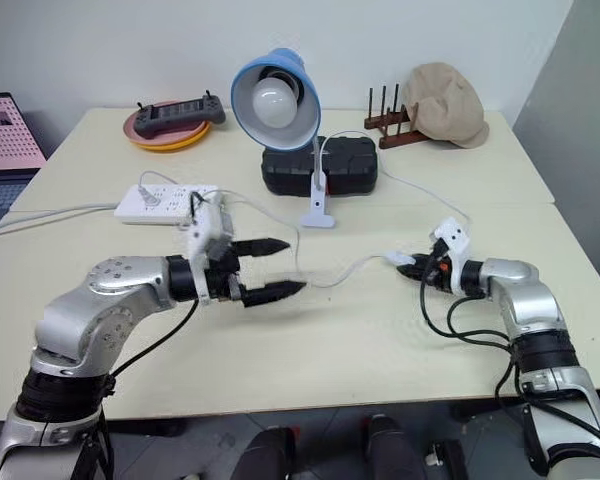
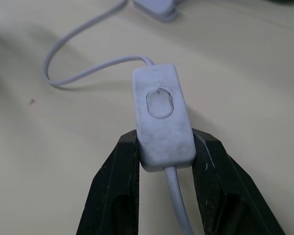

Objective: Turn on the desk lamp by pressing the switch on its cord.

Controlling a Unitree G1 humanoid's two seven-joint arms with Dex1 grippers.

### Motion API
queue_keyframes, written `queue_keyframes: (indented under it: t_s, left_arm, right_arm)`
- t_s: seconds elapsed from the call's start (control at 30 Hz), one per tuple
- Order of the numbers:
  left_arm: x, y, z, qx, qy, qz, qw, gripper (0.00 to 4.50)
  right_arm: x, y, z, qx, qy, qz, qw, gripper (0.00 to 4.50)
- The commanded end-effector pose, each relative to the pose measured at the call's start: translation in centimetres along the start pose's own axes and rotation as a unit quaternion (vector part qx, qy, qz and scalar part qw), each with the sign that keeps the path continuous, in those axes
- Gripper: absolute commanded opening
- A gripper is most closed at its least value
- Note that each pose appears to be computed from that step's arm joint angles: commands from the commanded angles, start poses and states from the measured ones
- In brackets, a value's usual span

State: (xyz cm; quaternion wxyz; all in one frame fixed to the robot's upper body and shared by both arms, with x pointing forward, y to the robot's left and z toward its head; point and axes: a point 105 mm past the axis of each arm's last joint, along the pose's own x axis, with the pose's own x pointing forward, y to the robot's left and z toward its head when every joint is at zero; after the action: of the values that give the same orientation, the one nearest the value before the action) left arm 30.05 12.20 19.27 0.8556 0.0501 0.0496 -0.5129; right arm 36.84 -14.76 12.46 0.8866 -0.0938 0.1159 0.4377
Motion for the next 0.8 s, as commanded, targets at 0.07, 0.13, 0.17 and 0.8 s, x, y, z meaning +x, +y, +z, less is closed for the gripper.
queue_keyframes:
  t_s: [0.07,0.13,0.17,0.8]
  left_arm:
    - [-0.8,-1.2,0.5,-0.155,-0.080,0.044,0.984,4.50]
    - [-0.5,-2.5,-0.3,-0.244,-0.105,0.044,0.963,4.50]
    - [-0.2,-3.0,-0.8,-0.280,-0.114,0.042,0.952,4.50]
    - [4.4,-3.1,-0.7,-0.460,-0.196,0.024,0.865,4.50]
  right_arm:
    - [2.4,2.9,6.1,-0.088,-0.099,-0.030,0.991,1.10]
    - [2.9,4.0,6.8,-0.102,-0.114,-0.033,0.988,1.10]
    - [3.0,4.4,6.8,-0.112,-0.115,-0.032,0.986,1.10]
    - [2.1,8.3,7.3,-0.156,-0.154,0.013,0.976,1.10]
